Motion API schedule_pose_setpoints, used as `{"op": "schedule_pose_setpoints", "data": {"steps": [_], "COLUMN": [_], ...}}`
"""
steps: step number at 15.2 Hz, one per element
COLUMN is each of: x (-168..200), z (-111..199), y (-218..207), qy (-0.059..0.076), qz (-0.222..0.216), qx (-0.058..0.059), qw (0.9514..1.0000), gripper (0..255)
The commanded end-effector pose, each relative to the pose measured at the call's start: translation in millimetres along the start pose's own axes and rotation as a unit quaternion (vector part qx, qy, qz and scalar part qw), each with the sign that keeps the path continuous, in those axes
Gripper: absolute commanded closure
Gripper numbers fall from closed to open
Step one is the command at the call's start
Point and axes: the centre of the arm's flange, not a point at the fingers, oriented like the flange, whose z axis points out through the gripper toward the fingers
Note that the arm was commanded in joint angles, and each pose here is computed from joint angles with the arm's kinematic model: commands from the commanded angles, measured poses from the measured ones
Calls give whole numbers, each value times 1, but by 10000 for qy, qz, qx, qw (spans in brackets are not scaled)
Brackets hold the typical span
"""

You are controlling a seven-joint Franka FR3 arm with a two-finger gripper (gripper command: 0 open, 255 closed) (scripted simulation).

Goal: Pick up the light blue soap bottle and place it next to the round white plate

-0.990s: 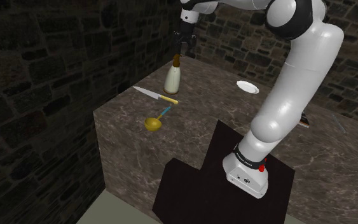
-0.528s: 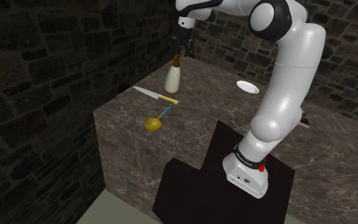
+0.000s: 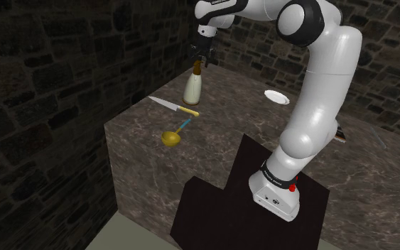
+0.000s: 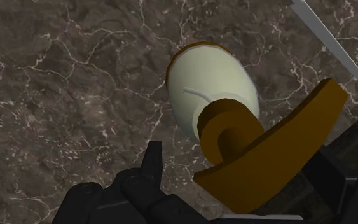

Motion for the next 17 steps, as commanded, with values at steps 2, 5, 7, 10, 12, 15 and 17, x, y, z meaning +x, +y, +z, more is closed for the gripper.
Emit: {"op": "schedule_pose_setpoints", "data": {"steps": [2,5,7,10,12,15,17], "x": [0,0,0,0,0,-1,-1], "z": [0,0,0,0,0,-10,-21], "y": [0,0,0,0,0,0,-1], "qy": [1,0,0,0,0,1,1], "qz": [0,0,0,0,0,0,0], "qx": [0,0,0,0,0,0,0], "qw": [10000,10000,10000,10000,10000,10000,10000], "gripper": [0,255,255,255,255,255,255]}}
